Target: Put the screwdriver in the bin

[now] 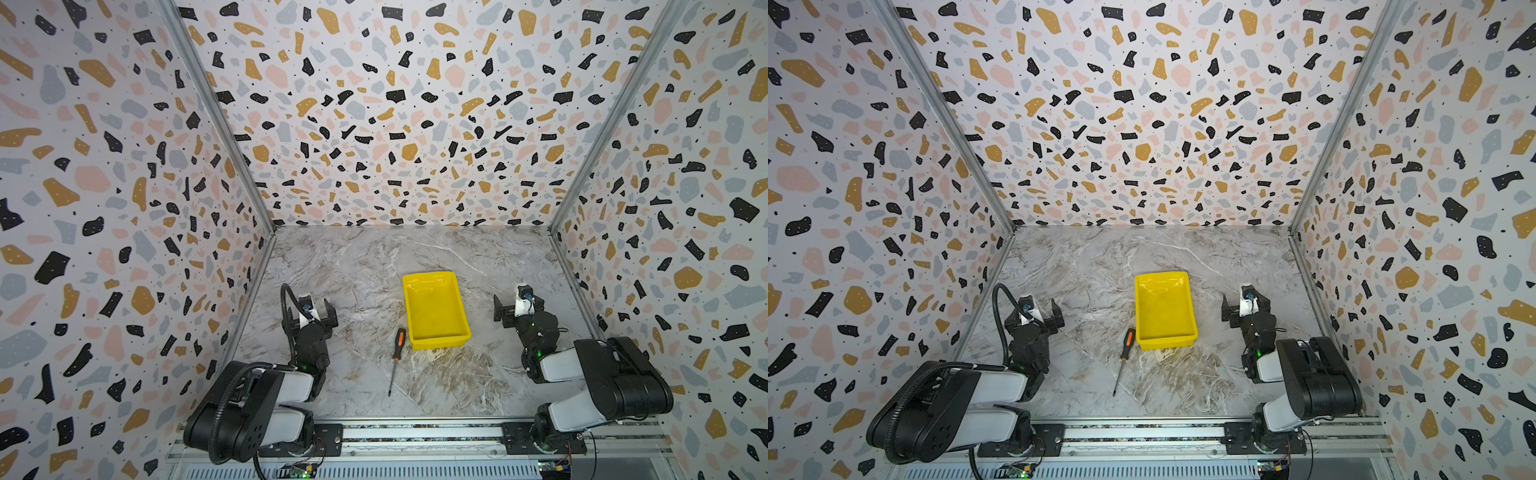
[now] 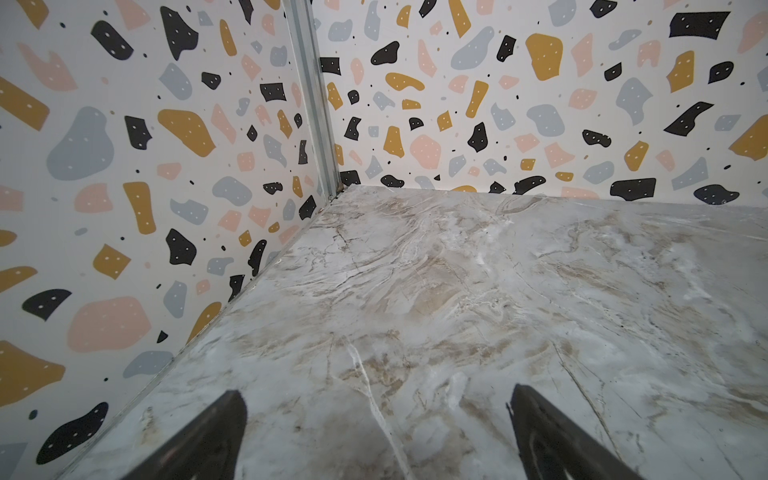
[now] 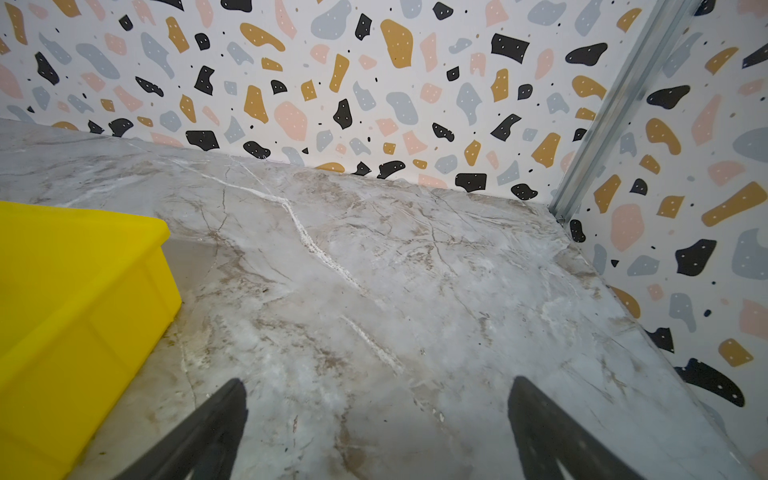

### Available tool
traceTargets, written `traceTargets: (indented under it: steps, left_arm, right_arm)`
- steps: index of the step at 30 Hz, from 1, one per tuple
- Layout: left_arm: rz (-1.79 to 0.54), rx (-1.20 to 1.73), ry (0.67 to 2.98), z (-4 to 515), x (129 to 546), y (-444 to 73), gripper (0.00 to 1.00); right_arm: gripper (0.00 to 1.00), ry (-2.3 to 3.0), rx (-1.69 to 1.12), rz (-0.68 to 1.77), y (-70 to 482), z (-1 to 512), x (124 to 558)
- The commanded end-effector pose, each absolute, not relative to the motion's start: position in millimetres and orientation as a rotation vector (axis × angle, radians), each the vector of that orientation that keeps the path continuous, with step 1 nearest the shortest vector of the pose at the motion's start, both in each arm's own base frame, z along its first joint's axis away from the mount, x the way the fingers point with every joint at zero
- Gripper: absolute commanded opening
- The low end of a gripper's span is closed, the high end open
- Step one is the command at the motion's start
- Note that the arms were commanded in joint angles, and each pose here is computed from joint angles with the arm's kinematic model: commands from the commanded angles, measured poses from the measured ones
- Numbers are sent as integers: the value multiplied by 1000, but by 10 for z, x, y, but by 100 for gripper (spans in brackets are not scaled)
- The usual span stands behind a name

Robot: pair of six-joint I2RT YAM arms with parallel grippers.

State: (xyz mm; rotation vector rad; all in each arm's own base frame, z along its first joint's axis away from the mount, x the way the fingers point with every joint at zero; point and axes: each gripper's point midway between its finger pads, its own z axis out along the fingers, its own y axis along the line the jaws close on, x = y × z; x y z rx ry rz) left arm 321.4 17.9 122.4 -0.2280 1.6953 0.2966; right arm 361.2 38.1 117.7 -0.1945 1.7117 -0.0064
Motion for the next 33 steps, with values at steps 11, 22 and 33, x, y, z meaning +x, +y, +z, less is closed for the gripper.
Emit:
traceTargets:
  steps: [11, 22, 33]
  left_arm:
    - [270, -255, 1639, 1375, 3246, 182, 100]
    - [143, -10, 1617, 1448, 3215, -180, 100]
    - [41, -15, 1677, 1927, 3364, -375, 100]
  right_arm:
    - [99, 1708, -202, 59, 353, 1227, 3677]
    - [99, 1674, 3, -99, 186, 1628, 3409]
    - [99, 1973, 583, 36, -105, 1333, 2692]
